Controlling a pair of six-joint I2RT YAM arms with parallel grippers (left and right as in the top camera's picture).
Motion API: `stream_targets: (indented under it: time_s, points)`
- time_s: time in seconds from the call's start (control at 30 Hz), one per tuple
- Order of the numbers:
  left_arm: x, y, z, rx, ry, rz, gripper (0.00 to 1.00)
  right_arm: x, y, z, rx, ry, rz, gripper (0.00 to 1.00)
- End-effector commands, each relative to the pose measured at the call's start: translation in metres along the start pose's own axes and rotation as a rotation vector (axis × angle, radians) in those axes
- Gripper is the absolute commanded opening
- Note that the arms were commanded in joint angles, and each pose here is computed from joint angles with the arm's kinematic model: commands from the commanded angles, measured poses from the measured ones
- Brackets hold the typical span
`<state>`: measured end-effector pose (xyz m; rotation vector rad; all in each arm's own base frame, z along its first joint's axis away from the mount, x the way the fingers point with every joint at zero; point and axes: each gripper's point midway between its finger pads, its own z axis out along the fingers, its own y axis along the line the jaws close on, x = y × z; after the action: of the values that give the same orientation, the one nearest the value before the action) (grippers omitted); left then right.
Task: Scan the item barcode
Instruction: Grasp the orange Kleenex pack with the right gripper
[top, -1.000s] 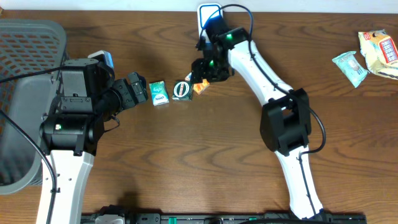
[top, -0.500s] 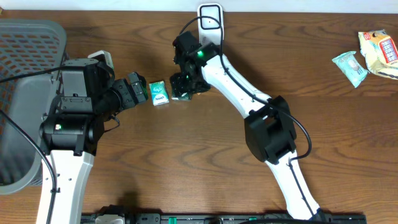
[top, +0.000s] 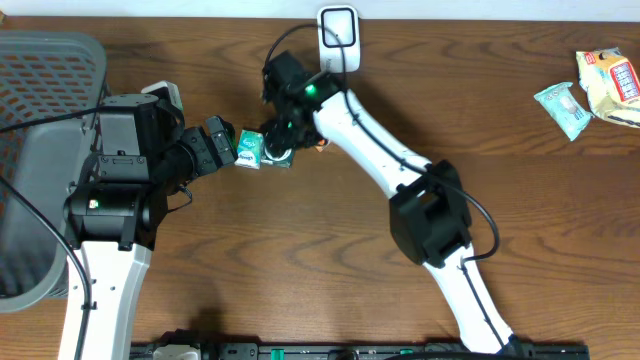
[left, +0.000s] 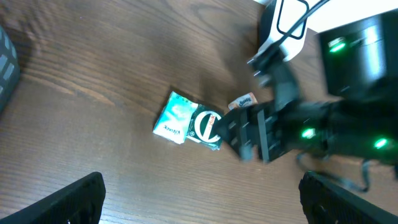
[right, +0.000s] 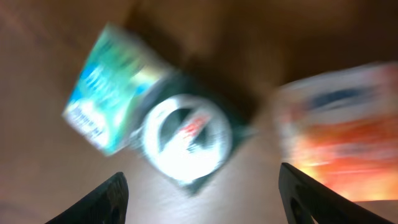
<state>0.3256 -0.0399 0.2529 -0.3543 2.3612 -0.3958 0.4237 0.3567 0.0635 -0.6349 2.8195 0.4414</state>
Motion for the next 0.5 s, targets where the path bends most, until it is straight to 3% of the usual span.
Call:
stream_targets:
  time_s: [0.0,0.17,0.27,0.37,0.47]
  points:
    - [-0.006,-0.001,-0.004,-0.002,-0.018,0.017,0.98,-0.019,-0.047,-0.017,0.088,-0.053,-0.039,0.71]
    - [-0.006,-0.001,-0.004,-0.002,-0.018,0.017,0.98,-0.010,-0.068,-0.005,0.103,-0.016,-0.145,0.63]
    - [-0.006,-0.001,-0.004,-0.002,-0.018,0.017,0.98,-0.004,-0.063,0.000,0.101,0.001,-0.182,0.51]
    - [-0.006,-0.001,-0.004,-0.002,-0.018,0.017,0.98,-0.004,-0.058,0.003,0.131,-0.002,-0.217,0.53]
    - [-0.006,-0.001,-0.004,-0.002,-0.018,0.017,0.98,-0.008,-0.074,0.003,0.294,-0.026,-0.206,0.56]
